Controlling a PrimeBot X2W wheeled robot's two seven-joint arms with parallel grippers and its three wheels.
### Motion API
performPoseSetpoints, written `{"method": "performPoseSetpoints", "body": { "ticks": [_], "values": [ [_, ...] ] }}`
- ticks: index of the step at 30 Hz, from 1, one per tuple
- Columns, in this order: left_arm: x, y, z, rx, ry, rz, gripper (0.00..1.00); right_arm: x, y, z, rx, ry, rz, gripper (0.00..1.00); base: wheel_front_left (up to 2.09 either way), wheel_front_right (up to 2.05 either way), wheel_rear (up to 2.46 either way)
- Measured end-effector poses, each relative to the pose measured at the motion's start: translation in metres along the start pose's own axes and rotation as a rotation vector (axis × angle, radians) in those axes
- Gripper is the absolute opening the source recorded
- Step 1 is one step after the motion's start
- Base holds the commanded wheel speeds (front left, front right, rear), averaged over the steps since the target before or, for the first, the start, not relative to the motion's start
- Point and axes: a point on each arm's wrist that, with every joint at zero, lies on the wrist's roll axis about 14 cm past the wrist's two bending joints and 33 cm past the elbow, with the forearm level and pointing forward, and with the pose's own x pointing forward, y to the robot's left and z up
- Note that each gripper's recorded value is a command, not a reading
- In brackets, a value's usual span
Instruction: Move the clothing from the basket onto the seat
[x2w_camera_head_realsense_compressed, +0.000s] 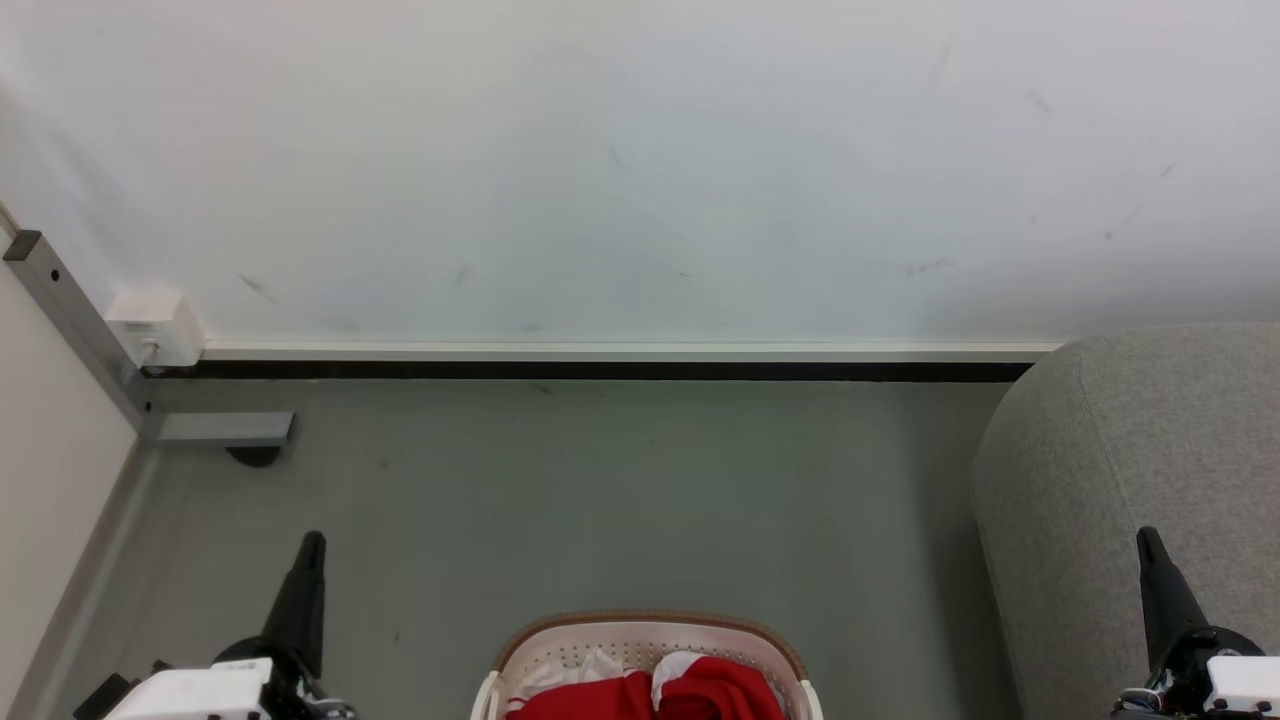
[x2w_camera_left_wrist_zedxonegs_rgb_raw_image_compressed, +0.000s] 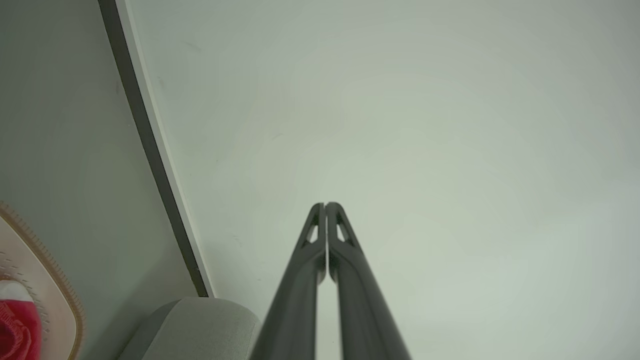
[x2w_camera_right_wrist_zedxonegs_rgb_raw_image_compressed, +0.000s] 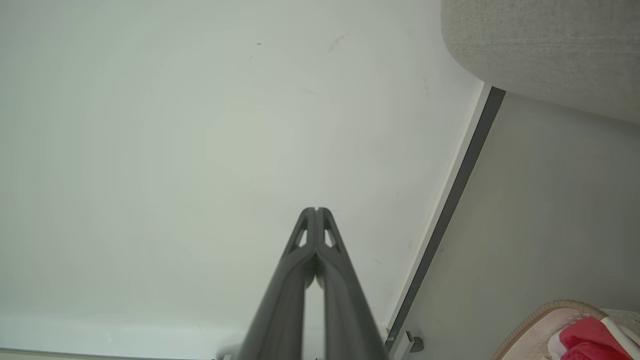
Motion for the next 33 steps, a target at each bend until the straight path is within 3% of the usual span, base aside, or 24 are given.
{"method": "performPoseSetpoints", "body": {
  "ticks": [33],
  "values": [
    [0.0,0.0001,0.0,0.0,0.0,0.0,0.0,0.0,0.0,0.0,0.0,0.0,0.0,0.0,0.0,0.0,0.0]
  ]
}}
